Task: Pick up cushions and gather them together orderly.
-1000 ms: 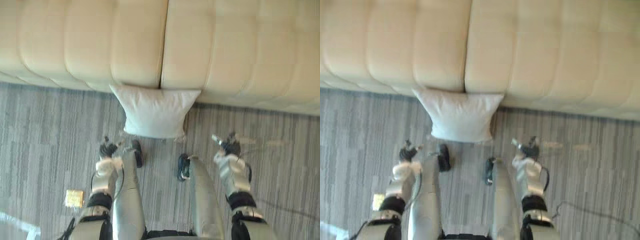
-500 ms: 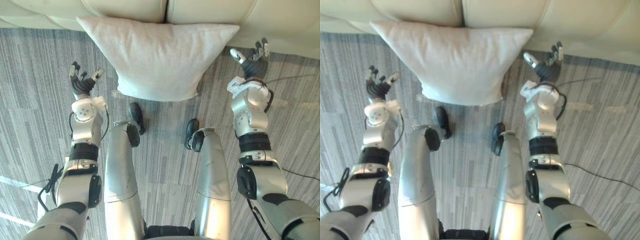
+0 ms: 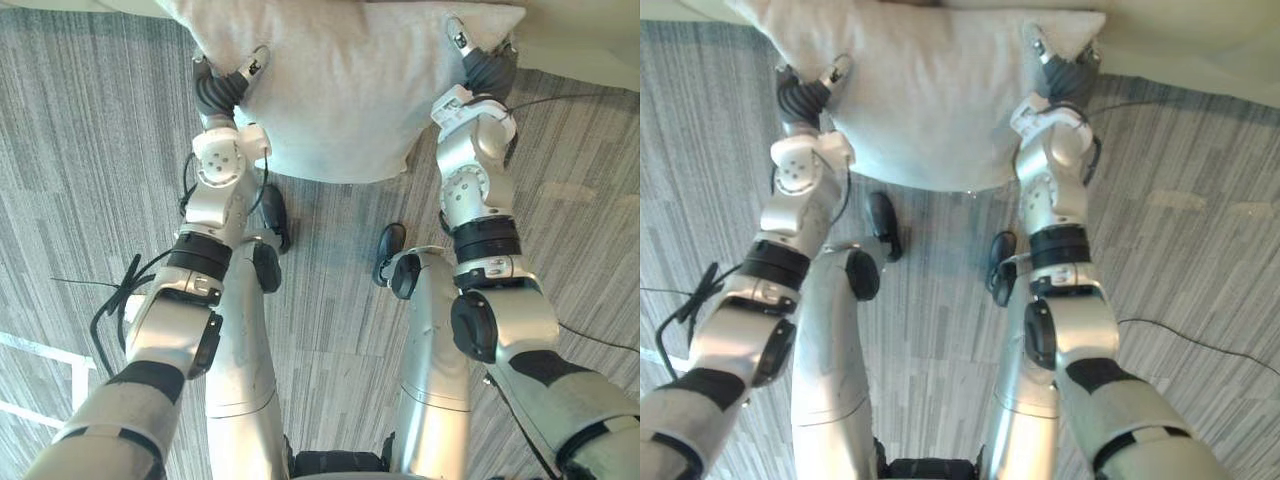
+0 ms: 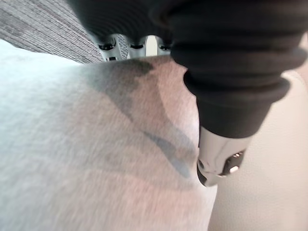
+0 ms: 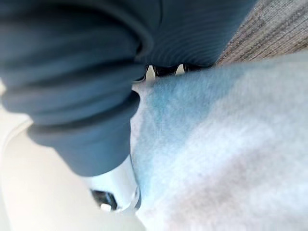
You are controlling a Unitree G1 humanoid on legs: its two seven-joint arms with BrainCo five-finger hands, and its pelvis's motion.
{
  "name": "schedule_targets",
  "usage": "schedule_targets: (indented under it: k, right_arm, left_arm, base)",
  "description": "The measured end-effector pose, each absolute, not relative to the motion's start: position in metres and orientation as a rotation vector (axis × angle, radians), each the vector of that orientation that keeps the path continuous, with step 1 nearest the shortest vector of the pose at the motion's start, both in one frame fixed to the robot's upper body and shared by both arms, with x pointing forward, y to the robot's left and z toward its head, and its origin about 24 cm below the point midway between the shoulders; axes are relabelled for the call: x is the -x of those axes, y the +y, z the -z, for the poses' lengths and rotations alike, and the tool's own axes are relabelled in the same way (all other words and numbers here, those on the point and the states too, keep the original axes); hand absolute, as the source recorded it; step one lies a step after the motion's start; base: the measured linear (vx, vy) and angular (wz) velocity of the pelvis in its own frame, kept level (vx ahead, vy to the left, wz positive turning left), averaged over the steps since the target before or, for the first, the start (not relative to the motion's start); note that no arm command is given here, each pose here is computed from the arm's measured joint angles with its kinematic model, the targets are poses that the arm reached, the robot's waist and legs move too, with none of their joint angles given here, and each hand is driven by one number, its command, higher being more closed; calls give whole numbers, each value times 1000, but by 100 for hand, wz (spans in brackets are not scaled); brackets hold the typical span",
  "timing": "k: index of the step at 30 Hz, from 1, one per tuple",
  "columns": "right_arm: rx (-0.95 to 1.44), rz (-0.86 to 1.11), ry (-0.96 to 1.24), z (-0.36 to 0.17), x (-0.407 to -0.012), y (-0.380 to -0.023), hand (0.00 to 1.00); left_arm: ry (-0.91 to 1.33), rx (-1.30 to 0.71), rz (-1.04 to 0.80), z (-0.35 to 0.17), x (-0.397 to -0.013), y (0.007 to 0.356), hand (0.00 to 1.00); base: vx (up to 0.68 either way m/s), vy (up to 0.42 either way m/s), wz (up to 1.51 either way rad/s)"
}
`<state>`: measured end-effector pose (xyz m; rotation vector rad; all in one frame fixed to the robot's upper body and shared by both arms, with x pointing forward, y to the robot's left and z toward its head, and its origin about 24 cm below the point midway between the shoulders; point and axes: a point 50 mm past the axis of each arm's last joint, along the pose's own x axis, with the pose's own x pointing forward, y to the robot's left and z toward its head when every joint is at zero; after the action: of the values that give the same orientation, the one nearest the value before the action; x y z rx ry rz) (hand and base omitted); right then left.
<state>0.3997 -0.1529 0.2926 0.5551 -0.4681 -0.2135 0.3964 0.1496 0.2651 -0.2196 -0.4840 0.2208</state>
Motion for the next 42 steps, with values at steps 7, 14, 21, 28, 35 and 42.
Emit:
schedule_targets:
  k: [7, 14, 21, 28, 35, 42]
  right_arm:
    - [-570, 187, -476, -295, -399, -147, 100]
    - [-567, 199, -529, -263, -380, -143, 100]
    - [-583, 288, -478, -199, -347, -148, 100]
    - [-460, 318, -405, -136, -289, -145, 100]
    - [-306, 315, -256, -84, -245, -146, 100]
    - [-261, 294, -95, -47, -244, -144, 100]
  left_arm:
    - [-516, 255, -220, -272, -394, 141, 100]
    - [-588, 349, -138, -257, -369, 119, 100]
    - [-516, 424, -115, -205, -341, 101, 100]
    - [-373, 439, -179, -136, -290, 100, 100]
    - [-236, 381, -166, -89, -251, 107, 100]
    - [-153, 280, -128, -69, -243, 115, 100]
  base:
    - [-28, 21, 6]
    - [-17, -3, -1]
    - [35, -14, -4]
    - [164, 0, 3]
    - [180, 9, 9]
    - [157, 2, -10]
